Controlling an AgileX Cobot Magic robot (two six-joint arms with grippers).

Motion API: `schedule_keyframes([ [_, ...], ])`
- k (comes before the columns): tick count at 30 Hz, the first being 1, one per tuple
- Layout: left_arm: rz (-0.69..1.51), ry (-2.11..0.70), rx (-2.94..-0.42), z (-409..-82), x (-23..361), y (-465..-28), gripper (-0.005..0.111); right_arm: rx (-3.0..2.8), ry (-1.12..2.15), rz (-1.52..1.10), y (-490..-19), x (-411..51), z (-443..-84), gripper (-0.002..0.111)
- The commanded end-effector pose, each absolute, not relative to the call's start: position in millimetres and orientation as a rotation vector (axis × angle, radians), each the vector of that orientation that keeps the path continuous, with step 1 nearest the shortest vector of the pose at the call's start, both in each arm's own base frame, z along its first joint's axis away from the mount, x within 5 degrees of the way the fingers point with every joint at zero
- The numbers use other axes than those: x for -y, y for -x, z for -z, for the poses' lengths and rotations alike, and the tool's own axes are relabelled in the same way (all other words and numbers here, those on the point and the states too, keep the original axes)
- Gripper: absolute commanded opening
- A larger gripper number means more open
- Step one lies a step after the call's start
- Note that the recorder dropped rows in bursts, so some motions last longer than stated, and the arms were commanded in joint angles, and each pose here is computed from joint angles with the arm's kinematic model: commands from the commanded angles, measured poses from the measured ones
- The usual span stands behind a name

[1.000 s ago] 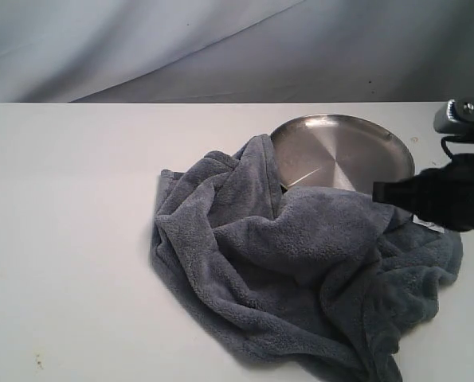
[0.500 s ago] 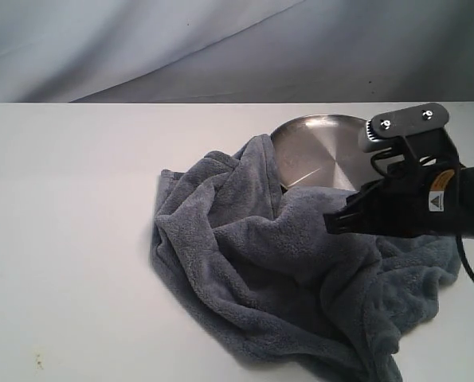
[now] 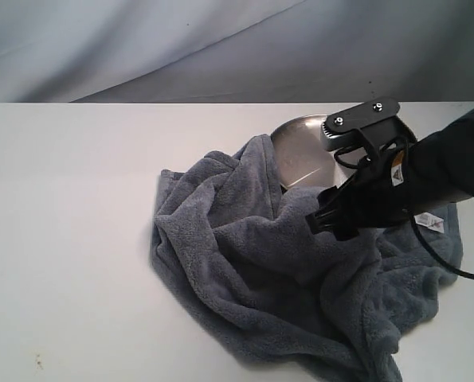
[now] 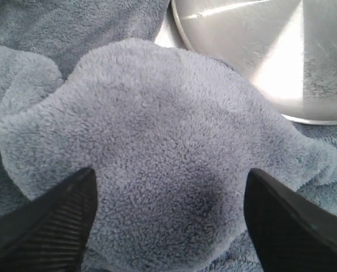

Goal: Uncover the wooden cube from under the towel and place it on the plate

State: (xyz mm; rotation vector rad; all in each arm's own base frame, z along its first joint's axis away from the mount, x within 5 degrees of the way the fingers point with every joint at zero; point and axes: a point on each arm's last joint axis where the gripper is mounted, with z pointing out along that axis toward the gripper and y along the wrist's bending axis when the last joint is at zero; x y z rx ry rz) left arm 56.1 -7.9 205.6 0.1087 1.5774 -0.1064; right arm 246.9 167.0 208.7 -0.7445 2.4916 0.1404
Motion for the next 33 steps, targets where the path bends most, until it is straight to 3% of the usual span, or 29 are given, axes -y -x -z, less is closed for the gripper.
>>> schedule_keyframes([
  [1, 0.108, -0.102, -1.567, -205, 8, -56, 0.000, -2.479, 0.734, -0.166, -248, -170, -210, 0.066],
  [8, 0.108, -0.102, -1.567, -205, 8, -56, 0.000, -2.435, 0.727, -0.189, -251, -173, -213, 0.066],
  [13, 0.108, -0.102, -1.567, -205, 8, -56, 0.000, -2.484, 0.788, -0.147, -257, -177, -187, 0.065],
  [19, 0.108, -0.102, -1.567, -205, 8, -56, 0.000, -2.499, 0.789, -0.141, -257, -177, -184, 0.065],
  [23, 0.108, -0.102, -1.567, -205, 8, -56, 0.000, -2.545, 0.789, -0.124, -254, -175, -182, 0.050],
  [27, 0.108, -0.102, -1.567, -205, 8, -56, 0.000, -2.567, 0.764, -0.137, -253, -175, -182, 0.025],
  [30, 0.108, -0.102, -1.567, -205, 8, -56, 0.000, -2.573, 0.757, -0.140, -253, -174, -182, 0.000],
  [33, 0.108, -0.102, -1.567, -205, 8, -56, 0.000, -2.569, 0.714, -0.180, -248, -173, -195, 0.000],
])
